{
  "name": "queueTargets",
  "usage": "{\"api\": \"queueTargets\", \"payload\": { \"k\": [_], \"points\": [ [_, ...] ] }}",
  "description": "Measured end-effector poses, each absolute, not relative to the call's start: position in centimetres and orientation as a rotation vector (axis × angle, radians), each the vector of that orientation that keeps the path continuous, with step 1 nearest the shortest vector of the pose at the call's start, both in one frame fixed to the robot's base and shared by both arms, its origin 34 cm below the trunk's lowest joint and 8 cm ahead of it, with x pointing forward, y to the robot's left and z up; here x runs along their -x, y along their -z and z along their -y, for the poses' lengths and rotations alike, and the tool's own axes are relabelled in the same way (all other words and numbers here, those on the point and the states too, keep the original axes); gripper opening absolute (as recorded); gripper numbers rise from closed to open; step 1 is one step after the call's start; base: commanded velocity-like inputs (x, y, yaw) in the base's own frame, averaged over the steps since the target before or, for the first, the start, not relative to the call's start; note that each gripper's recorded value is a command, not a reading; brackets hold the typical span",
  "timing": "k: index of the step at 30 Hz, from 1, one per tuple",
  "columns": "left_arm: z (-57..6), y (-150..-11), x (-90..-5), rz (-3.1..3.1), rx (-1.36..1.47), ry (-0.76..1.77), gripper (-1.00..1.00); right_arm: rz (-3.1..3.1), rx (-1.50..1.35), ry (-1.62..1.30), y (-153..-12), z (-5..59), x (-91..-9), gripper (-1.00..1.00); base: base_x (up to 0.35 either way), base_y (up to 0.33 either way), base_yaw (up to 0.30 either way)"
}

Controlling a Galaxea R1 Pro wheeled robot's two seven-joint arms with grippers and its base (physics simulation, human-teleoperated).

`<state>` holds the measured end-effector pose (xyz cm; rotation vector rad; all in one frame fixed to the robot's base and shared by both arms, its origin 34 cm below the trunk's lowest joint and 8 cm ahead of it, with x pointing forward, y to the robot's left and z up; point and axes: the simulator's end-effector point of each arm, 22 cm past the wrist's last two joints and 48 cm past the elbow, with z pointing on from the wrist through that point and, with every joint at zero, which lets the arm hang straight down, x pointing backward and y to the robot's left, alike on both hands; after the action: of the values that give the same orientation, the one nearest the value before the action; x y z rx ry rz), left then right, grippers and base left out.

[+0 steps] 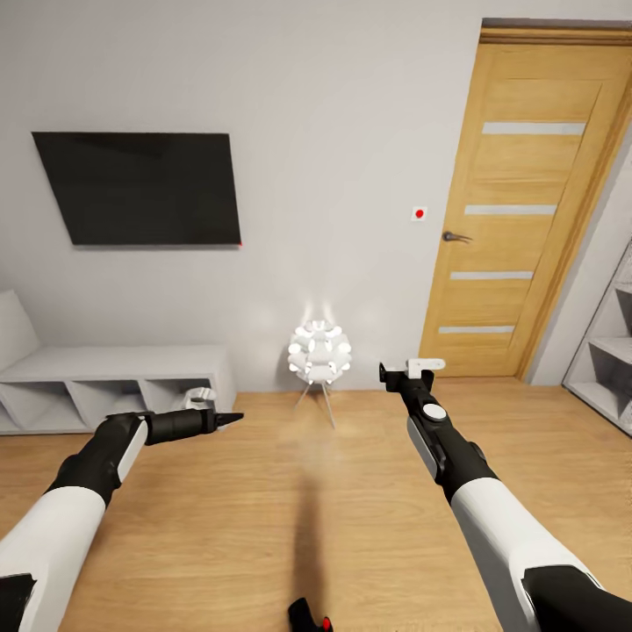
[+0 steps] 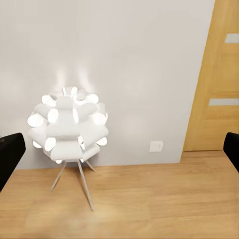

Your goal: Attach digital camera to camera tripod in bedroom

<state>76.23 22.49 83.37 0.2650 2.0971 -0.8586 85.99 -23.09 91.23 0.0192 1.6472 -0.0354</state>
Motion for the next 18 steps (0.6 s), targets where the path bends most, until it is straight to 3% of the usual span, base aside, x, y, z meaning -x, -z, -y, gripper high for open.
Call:
{"api": "queueTargets", "payload": {
  "k": [18],
  "points": [
    [-22.5, -79.9, -75.9, -2.102, -0.263, 0.851, 1.00, -1.646, -0.017, 0.041, -87.9, 23.2, -85.6, 1.00, 0.000, 0.000, -0.012]
  ]
}}
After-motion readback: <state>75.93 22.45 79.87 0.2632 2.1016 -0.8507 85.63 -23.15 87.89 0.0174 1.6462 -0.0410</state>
